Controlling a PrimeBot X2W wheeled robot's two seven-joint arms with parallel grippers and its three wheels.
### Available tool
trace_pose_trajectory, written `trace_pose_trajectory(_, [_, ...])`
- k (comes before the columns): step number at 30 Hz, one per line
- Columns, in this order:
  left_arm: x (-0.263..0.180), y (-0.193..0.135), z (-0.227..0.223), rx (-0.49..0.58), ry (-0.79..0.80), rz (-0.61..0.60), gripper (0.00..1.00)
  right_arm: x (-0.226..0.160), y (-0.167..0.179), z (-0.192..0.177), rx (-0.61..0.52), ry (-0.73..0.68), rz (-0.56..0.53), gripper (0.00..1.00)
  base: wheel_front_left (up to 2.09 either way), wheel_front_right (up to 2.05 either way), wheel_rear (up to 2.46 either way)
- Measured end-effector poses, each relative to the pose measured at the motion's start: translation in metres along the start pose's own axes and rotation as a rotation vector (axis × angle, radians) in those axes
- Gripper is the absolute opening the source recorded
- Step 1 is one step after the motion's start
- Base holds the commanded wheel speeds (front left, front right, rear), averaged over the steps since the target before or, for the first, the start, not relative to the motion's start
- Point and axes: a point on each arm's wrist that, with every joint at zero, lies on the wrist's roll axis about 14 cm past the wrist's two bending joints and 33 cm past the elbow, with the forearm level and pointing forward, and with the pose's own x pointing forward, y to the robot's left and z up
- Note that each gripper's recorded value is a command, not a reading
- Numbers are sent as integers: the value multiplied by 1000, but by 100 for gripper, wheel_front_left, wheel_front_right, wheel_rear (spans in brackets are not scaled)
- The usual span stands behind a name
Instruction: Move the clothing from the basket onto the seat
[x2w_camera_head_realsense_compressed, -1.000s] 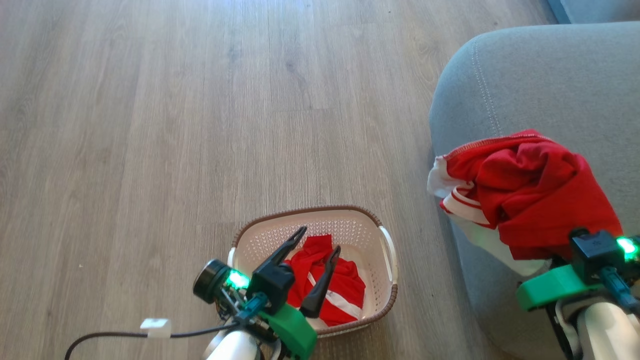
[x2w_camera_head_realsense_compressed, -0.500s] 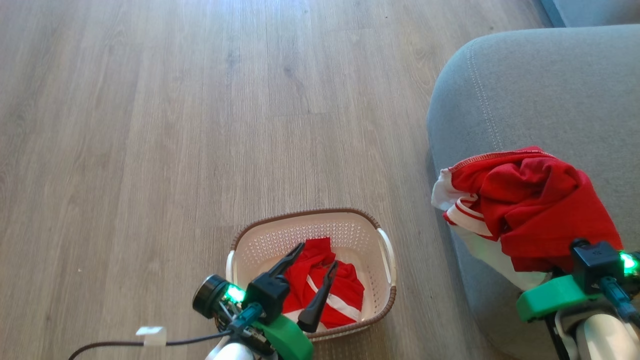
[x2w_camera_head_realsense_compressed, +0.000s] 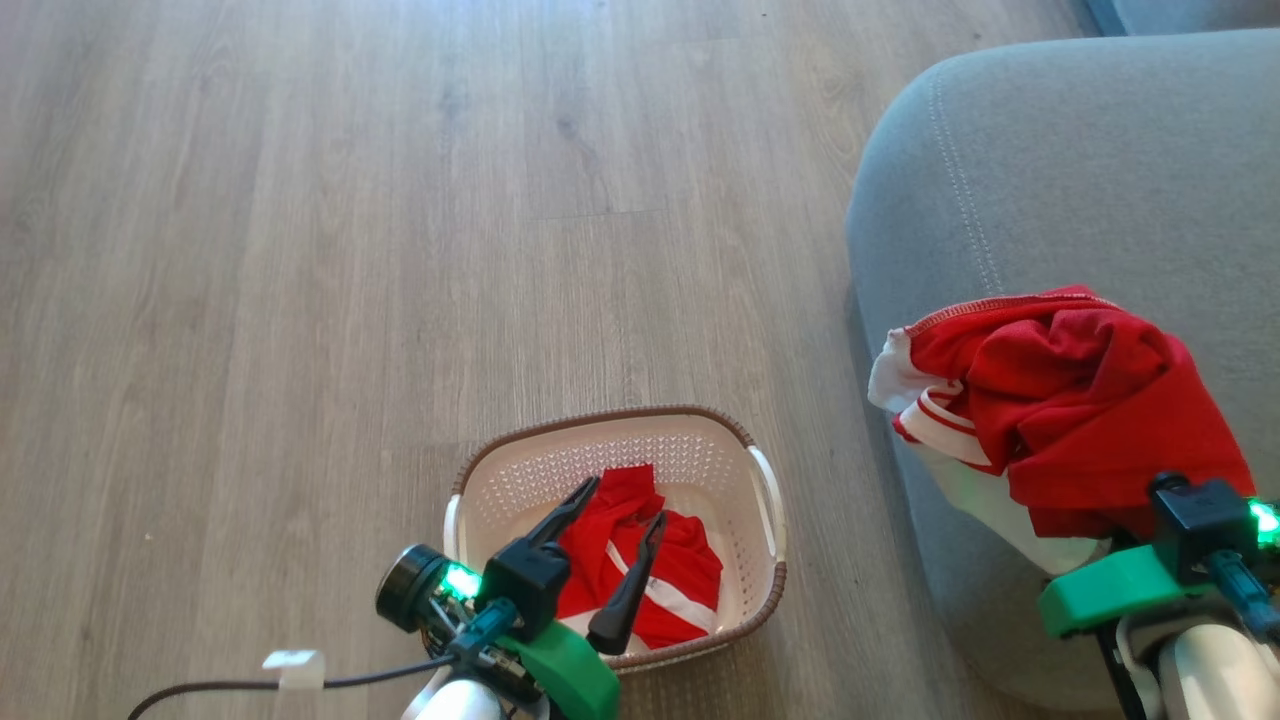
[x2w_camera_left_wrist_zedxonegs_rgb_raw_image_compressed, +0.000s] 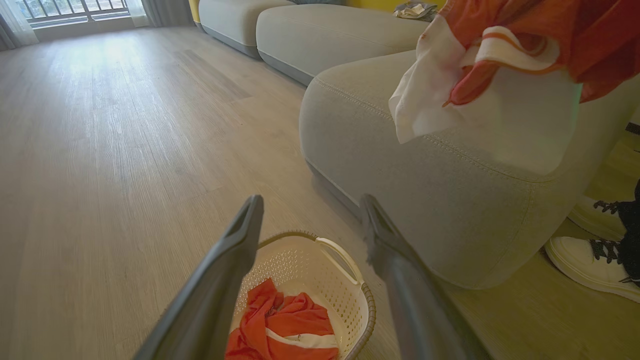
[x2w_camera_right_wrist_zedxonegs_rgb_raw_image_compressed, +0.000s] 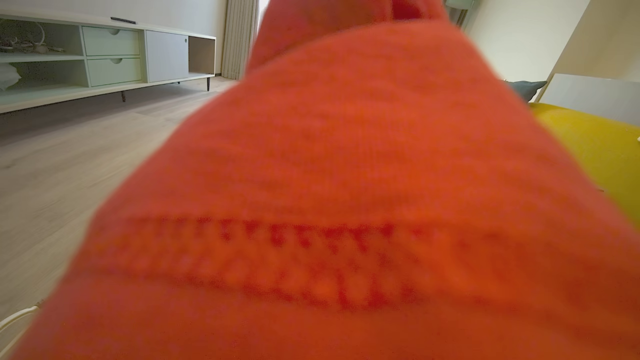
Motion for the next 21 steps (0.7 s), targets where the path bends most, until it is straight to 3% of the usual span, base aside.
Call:
trace_pose_trajectory(10, [13,-18,1,5,-5,-71,100,-13,-24,4,-17,-4,-74,0,0,0,0])
trace_pose_trajectory(21, [48,-61,8,47,-37,-246,100,-41,-72,11,-65,0,-221,0,0,0,0])
